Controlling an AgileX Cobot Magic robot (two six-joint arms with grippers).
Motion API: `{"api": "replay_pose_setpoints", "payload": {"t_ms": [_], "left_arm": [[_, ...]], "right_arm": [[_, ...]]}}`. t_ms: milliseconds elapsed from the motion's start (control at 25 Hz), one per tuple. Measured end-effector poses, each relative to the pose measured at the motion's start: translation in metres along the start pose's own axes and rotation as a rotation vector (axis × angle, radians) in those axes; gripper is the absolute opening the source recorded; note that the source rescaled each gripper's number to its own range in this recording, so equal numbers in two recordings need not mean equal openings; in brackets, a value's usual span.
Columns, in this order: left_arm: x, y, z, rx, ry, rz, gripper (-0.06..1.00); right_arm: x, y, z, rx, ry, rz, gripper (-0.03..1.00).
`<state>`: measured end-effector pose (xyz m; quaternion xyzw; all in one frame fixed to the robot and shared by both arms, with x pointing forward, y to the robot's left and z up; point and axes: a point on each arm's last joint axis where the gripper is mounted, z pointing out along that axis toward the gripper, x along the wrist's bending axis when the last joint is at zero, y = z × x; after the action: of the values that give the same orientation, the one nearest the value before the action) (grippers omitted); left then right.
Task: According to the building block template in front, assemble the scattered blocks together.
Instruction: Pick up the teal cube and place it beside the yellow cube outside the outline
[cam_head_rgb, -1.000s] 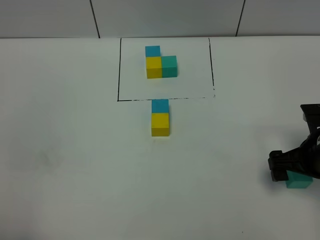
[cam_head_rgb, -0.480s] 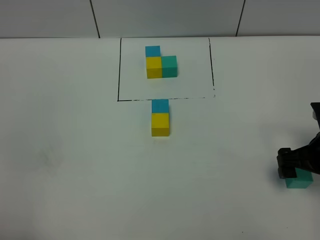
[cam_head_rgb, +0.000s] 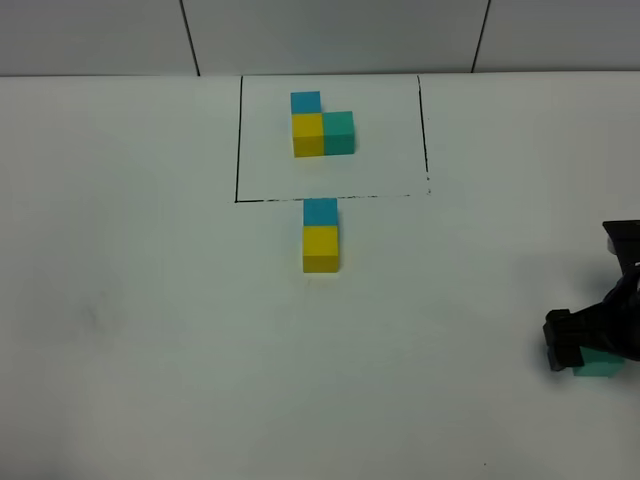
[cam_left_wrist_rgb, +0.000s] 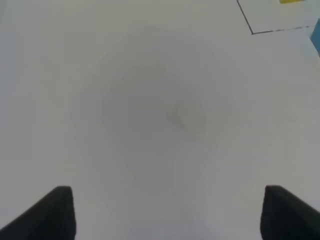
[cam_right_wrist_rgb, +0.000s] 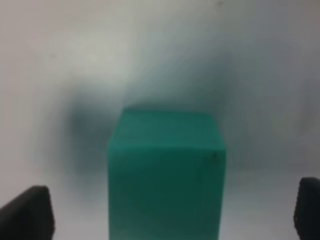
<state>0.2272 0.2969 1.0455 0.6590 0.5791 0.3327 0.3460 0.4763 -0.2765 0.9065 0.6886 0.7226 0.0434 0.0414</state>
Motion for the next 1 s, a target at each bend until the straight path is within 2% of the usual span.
{"api": "replay_pose_setpoints", "payload": {"t_ms": [240,400,480,600,720,760,920,1000], "left_arm": [[0.000,0.000,0.000,0.000,0.000,0.000,0.87],[0.000,0.000,0.000,0.000,0.000,0.000,0.87],[0.000,0.000,0.000,0.000,0.000,0.000,0.87],[0.000,0.000,0.000,0.000,0.000,0.000,0.87],[0.000,0.000,0.000,0.000,0.000,0.000,0.87],[0.000,0.000,0.000,0.000,0.000,0.000,0.87],[0.000,0.000,0.000,0.000,0.000,0.000,0.87],[0.000,0.000,0.000,0.000,0.000,0.000,0.87]], "right_arm": [[0.001,-0.001,0.008,0.032,0.004,0.003,0.89],[0.001,-0.001,0.009,0.037,0.007,0.006,0.76],[0.001,-0.001,0.009,0.037,0.008,0.008,0.66],[0.001,-0.001,0.009,0.037,0.010,0.012,0.42],[0.001,-0.001,0.009,0.038,0.010,0.028,0.05],[0.001,-0.001,0.009,0.041,0.010,0.026,0.00],[0.002,0.009,-0.001,0.078,0.012,-0.077,0.01],[0.005,0.019,-0.010,0.091,0.010,-0.190,0.01]]}}
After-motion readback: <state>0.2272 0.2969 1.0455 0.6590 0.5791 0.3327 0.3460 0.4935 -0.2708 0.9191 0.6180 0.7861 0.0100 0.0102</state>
